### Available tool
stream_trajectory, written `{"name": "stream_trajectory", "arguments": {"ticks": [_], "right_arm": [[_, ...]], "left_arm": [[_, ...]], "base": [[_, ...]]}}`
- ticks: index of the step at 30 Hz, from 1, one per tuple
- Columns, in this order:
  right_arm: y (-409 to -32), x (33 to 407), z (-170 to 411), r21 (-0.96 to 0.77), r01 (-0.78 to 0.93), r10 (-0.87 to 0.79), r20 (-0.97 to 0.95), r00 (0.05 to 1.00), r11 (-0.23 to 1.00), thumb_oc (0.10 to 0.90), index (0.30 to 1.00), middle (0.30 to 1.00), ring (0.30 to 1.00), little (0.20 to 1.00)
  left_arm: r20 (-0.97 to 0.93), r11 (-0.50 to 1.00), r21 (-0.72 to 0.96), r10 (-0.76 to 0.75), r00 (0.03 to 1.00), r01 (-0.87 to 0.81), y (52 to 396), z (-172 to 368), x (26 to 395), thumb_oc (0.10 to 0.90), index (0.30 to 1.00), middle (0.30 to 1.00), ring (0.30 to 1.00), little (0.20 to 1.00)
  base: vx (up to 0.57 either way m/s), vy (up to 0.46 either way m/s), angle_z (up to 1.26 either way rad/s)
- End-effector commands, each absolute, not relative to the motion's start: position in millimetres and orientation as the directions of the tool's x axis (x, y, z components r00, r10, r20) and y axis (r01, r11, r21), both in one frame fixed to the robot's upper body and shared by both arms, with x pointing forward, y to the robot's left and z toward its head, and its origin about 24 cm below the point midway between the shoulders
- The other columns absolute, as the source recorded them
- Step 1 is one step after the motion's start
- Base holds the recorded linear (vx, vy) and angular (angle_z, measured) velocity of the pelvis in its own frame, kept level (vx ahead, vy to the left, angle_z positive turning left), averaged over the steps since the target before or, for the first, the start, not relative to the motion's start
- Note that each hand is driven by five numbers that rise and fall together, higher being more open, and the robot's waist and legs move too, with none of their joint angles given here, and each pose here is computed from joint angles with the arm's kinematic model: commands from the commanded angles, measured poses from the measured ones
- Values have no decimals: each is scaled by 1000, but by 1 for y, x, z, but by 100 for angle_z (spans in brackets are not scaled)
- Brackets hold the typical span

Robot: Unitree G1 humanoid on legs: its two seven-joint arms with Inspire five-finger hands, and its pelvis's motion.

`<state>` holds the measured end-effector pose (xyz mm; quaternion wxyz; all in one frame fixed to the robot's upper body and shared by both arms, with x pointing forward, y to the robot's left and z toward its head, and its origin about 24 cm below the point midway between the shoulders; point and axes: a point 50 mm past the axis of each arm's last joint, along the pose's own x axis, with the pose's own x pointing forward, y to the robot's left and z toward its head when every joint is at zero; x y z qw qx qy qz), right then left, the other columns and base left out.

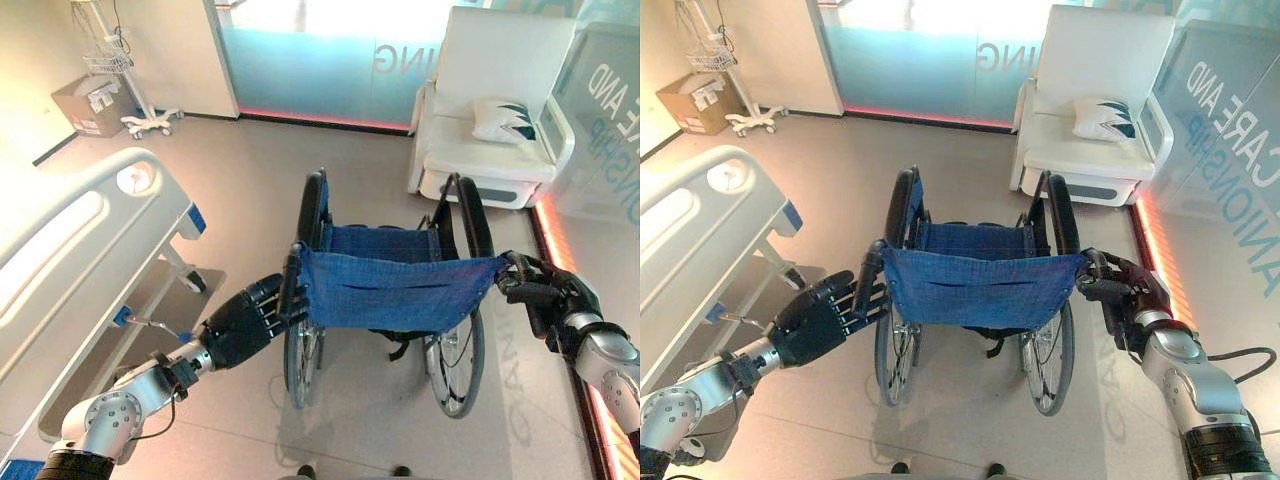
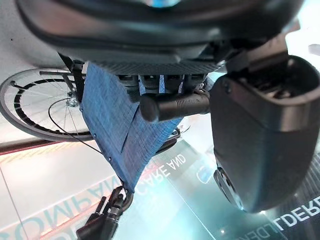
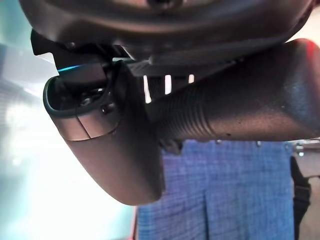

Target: Push the wheelchair next to the bed

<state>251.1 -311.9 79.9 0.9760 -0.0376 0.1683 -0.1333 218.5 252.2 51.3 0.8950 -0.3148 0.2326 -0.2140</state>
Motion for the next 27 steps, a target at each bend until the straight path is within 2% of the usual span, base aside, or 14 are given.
{"name": "stream_trajectory", "arguments": {"ticks": [1,8,13,14,20,22,27], "right_arm": [[-302,268,125,-152,121,-142,-137,980,981,400,300,300,300,300],[-303,266,123,-139,128,-147,-135,980,982,400,300,300,300,300],[-301,265,121,-135,127,-145,-137,980,983,400,300,300,300,300],[-301,264,121,-131,124,-142,-137,980,984,400,300,300,300,300],[-298,262,124,-128,116,-133,-129,983,985,400,300,300,300,300],[-299,261,125,-124,113,-128,-127,984,986,400,300,300,300,300],[-297,260,122,-119,96,-111,-133,985,988,400,300,300,300,300]], "left_arm": [[260,519,-610,-583,769,599,231,141,258,800,900,900,900,900],[277,524,-629,-539,795,574,237,136,258,800,900,900,900,900],[311,506,-619,-544,779,601,237,137,257,800,900,900,900,900],[355,476,-588,-575,737,655,235,142,254,800,900,900,900,900],[384,439,-500,-660,646,746,229,150,246,800,900,900,900,900],[446,380,-454,-686,575,806,227,159,242,800,900,900,900,900],[507,337,-409,-689,518,848,224,172,239,800,900,900,900,900]], "base": [[0,0,0],[0,0,0],[0,0,0],[0,0,0],[0,0,0],[0,0,0],[0,0,0]]}}
